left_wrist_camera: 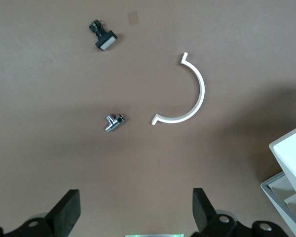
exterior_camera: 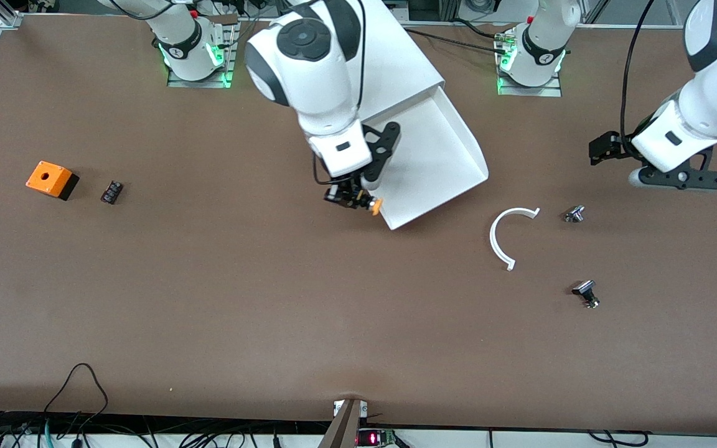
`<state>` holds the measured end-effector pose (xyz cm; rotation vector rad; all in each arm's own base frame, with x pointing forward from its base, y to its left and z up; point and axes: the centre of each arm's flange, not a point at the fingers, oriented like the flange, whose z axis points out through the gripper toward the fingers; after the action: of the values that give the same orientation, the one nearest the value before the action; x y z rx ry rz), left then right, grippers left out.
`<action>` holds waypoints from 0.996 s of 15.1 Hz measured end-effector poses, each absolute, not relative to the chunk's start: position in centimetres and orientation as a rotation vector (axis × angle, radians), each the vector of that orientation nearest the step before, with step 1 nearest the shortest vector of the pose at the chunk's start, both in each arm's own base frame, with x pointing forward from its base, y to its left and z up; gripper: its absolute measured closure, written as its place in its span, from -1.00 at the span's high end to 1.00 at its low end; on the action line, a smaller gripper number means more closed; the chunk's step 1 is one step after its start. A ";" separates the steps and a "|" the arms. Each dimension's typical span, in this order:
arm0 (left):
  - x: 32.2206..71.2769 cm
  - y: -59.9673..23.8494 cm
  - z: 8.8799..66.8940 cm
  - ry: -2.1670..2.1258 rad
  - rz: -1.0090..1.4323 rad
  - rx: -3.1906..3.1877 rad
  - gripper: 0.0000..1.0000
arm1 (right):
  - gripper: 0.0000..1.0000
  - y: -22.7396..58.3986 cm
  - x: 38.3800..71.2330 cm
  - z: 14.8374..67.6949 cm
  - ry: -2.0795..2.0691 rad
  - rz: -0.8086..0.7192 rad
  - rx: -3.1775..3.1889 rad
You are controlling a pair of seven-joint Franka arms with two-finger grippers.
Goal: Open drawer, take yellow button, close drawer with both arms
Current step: 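Lift the yellow button out of the drawer with the right gripper, then push the drawer shut with the left gripper while the right gripper withdraws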
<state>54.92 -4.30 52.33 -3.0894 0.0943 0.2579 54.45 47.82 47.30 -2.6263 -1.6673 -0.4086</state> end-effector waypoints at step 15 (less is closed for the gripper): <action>59.9 -22.0 38.3 -0.696 0.068 -3.156 1.00 | -0.33 20.5 59.8 34.9 -0.396 0.074 -3.153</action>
<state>59.85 -22.00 38.28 -3.1556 -0.6955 0.0684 59.77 20.53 34.92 -3.1530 -0.3959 0.0736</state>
